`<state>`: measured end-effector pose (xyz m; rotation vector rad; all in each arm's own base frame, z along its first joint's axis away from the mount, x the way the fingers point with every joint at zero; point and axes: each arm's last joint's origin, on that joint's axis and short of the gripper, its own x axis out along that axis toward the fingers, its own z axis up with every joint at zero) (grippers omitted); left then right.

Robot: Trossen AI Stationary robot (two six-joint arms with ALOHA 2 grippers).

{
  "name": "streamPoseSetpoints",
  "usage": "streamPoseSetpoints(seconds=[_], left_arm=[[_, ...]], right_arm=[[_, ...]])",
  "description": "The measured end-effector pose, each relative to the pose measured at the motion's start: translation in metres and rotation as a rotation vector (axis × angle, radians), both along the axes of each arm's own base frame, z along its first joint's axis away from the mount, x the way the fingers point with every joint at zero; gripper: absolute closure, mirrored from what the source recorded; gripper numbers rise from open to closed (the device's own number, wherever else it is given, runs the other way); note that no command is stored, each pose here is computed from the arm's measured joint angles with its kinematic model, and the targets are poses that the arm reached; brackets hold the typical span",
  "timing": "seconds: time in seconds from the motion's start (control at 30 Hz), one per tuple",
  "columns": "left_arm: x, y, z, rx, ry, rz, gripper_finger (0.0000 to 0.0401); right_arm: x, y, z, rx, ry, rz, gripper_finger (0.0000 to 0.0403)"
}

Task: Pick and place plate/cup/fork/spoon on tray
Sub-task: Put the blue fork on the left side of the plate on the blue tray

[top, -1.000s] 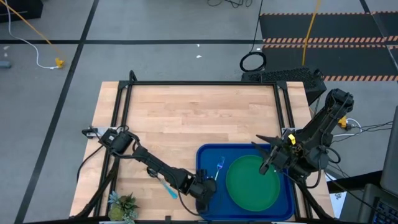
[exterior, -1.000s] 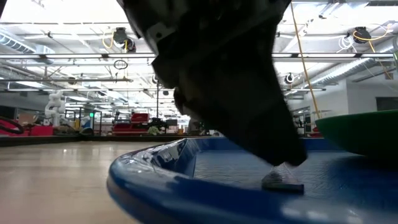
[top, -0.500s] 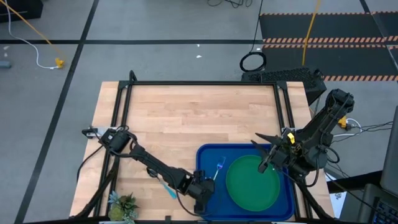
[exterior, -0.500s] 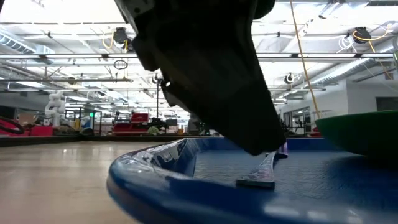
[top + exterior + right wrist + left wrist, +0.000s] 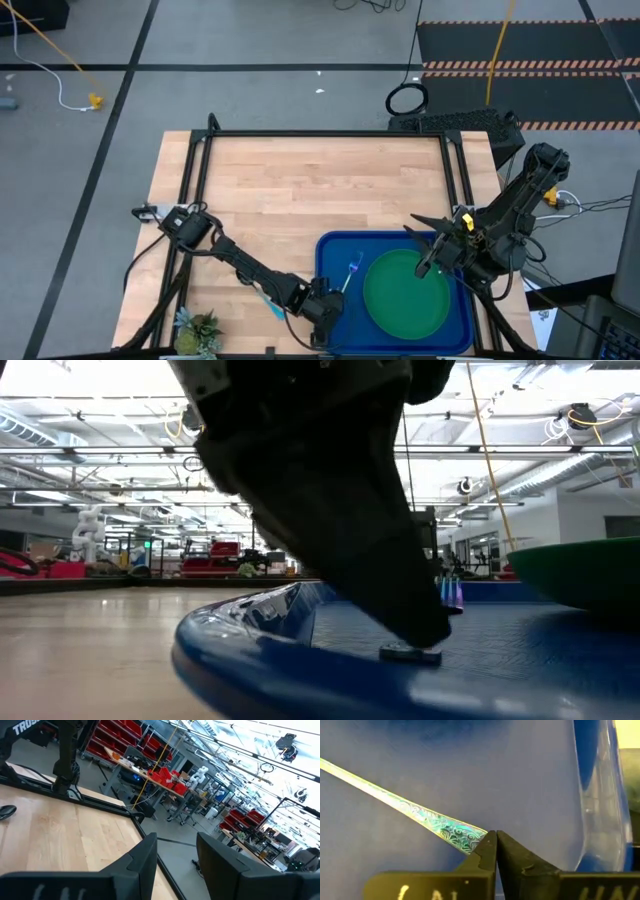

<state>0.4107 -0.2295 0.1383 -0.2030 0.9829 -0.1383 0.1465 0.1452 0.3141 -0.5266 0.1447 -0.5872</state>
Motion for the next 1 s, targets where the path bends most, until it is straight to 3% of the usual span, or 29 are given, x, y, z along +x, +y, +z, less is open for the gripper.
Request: streamPoseSetpoints(seconds=[0.57,0.77,1.0], left_arm=[[0.014,-0.001,-0.014,-0.068,-0.076,0.020,0.0397],[0.017,0.000,-0.012,-0.082,-0.100,0.024,0.0384],[0.020,0.003,-0.003,-0.120,-0.130,-0.017,0.0397]], right_arm=[[0.000,0.000,0.000,0.000,0.000,0.000,0.0273],[0.000,0.000,0.000,0.000,0.000,0.000,0.0273],[0.000,0.000,0.000,0.000,0.000,0.000,0.0273]])
